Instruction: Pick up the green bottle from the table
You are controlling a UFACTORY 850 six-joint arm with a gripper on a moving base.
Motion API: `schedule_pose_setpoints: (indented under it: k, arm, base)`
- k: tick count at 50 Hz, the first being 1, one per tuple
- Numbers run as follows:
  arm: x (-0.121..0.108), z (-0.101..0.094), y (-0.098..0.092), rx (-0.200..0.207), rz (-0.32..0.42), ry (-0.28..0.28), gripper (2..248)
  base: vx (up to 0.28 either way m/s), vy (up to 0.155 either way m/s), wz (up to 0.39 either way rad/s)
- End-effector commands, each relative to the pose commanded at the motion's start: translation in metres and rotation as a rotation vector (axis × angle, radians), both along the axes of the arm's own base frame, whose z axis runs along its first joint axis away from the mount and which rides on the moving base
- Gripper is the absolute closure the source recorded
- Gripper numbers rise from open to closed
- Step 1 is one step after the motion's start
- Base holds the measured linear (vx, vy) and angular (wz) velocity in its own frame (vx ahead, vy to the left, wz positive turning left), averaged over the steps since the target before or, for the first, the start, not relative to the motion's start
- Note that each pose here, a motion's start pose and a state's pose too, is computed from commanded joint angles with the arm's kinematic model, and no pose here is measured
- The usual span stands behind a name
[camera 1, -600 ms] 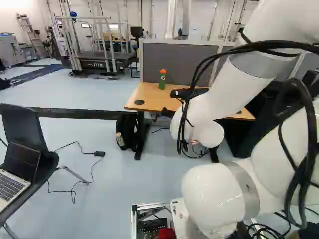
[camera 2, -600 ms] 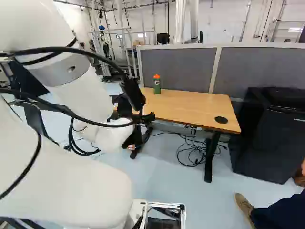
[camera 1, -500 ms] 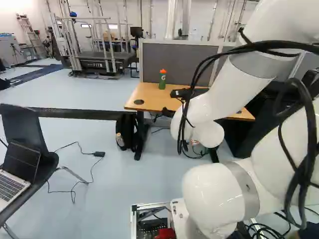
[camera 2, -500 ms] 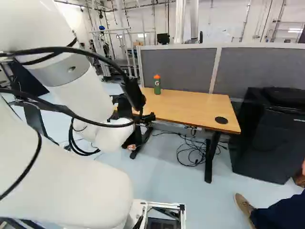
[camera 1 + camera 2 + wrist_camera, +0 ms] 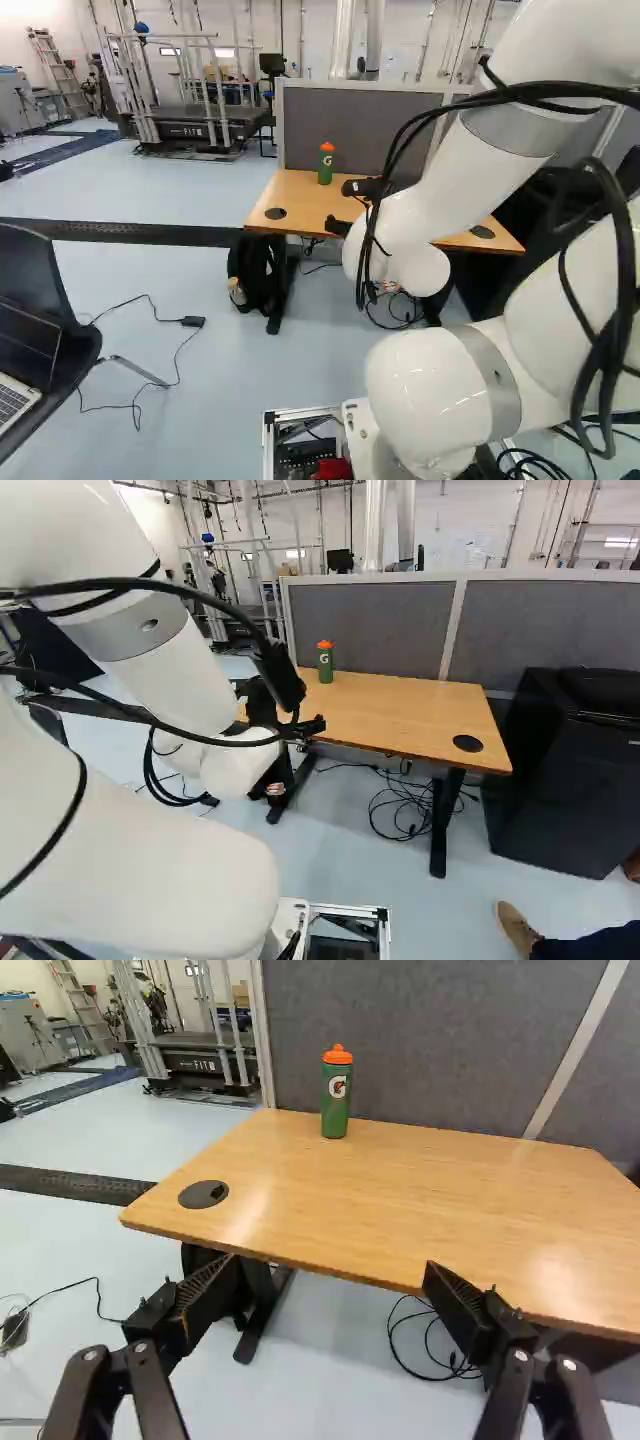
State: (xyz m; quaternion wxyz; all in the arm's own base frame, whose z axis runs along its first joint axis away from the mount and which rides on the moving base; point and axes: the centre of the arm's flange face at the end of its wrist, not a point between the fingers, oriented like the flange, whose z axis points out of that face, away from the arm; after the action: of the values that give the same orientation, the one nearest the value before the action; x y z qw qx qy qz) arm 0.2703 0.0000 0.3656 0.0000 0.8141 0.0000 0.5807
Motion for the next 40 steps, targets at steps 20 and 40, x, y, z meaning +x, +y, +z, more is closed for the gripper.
schedule_pose_setpoints:
  k: [20,40]
  arm:
    - [0.0000,0.0000,0.0000,0.000,0.000,0.000,3]
    - [0.0000,0.0000,0.0000,0.000,0.000,0.000,3]
  base:
    - [0.179,-0.027,-0.018]
    - [0.182,-0.018,-0.024]
